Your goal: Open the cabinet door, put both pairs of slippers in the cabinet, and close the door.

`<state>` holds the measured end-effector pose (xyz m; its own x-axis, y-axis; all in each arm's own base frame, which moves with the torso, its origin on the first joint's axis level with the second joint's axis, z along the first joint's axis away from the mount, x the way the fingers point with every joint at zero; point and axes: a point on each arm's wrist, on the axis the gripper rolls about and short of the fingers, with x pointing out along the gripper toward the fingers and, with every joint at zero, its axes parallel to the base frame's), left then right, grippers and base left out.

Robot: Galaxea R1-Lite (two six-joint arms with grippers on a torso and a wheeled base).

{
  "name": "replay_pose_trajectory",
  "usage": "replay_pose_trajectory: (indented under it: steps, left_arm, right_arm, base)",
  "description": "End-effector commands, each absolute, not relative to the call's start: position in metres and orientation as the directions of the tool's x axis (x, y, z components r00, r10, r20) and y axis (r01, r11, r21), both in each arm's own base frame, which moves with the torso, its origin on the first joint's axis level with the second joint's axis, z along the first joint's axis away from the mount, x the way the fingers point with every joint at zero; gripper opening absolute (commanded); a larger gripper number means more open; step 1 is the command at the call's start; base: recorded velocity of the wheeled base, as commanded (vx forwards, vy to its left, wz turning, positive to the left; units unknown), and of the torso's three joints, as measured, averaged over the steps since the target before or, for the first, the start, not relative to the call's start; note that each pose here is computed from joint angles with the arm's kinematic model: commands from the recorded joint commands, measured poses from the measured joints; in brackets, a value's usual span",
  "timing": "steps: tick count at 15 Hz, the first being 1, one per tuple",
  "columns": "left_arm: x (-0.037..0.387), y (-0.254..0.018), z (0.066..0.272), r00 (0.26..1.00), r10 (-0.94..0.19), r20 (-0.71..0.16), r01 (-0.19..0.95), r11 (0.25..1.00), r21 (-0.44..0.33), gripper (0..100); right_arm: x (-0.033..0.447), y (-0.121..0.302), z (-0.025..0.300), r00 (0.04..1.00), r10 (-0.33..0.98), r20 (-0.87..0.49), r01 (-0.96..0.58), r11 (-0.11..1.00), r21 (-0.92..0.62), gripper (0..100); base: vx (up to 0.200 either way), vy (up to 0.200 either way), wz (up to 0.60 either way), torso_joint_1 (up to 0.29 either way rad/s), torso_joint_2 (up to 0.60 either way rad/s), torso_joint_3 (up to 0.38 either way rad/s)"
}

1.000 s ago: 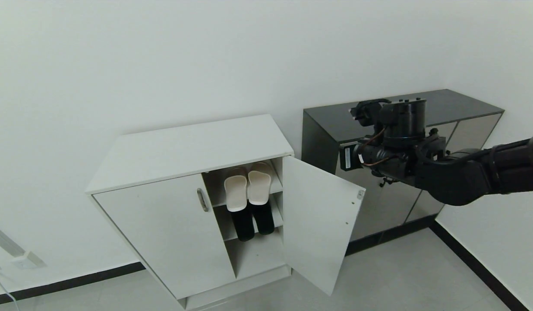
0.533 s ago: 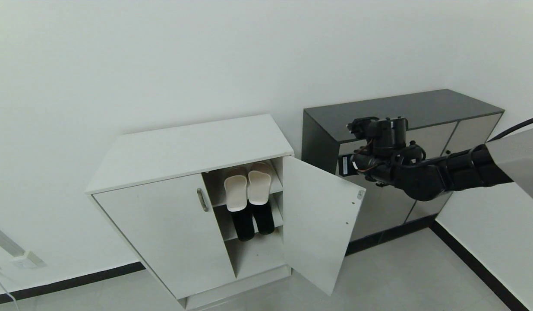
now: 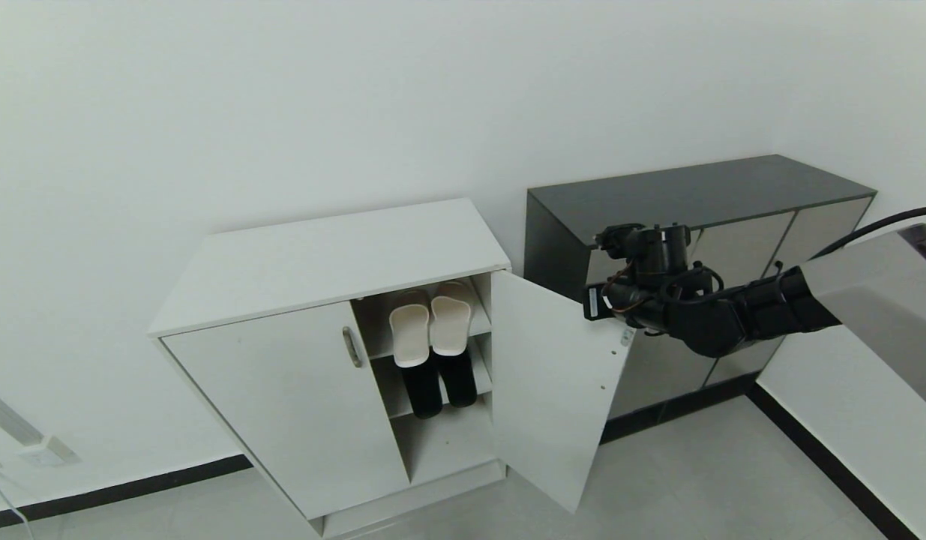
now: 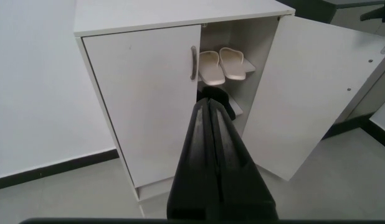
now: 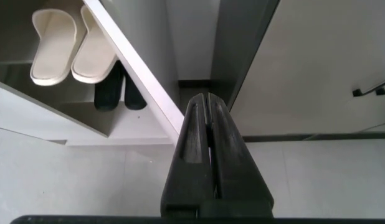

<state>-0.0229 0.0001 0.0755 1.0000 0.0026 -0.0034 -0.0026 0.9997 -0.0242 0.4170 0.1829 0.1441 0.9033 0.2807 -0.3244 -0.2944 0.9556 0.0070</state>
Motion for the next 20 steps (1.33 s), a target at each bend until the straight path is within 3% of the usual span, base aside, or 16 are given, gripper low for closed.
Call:
replay_pose_trajectory:
  steps: [1,15,20]
  left_arm:
    - [-0.023,0.000,0.075,1.000,0.003,-0.005,-0.003,1.000,-0.025,0]
    - [-0.023,0.000,0.075,1.000,0.003,-0.005,-0.003,1.000,-0.025,0]
    - [-0.023,0.000,0.075,1.000,0.003,-0.005,-0.003,1.000,-0.025,0]
  right_arm:
    - [0.418,0.184,0.139,0.900,0.278,-0.335,-0.294,0.956,0.004,0]
    - [0.413,0.188,0.132,0.890,0.279,-0.362,-0.301,0.953,-0.005,0]
    - [0.368,0.214,0.141,0.848,0.363,-0.386,-0.393,0.920,0.001,0]
  base:
    - [0.000,0.000,0.00,0.000,0.00,0.000]
    - [0.000,0.000,0.00,0.000,0.00,0.000]
    - [0.000,0.000,0.00,0.000,0.00,0.000]
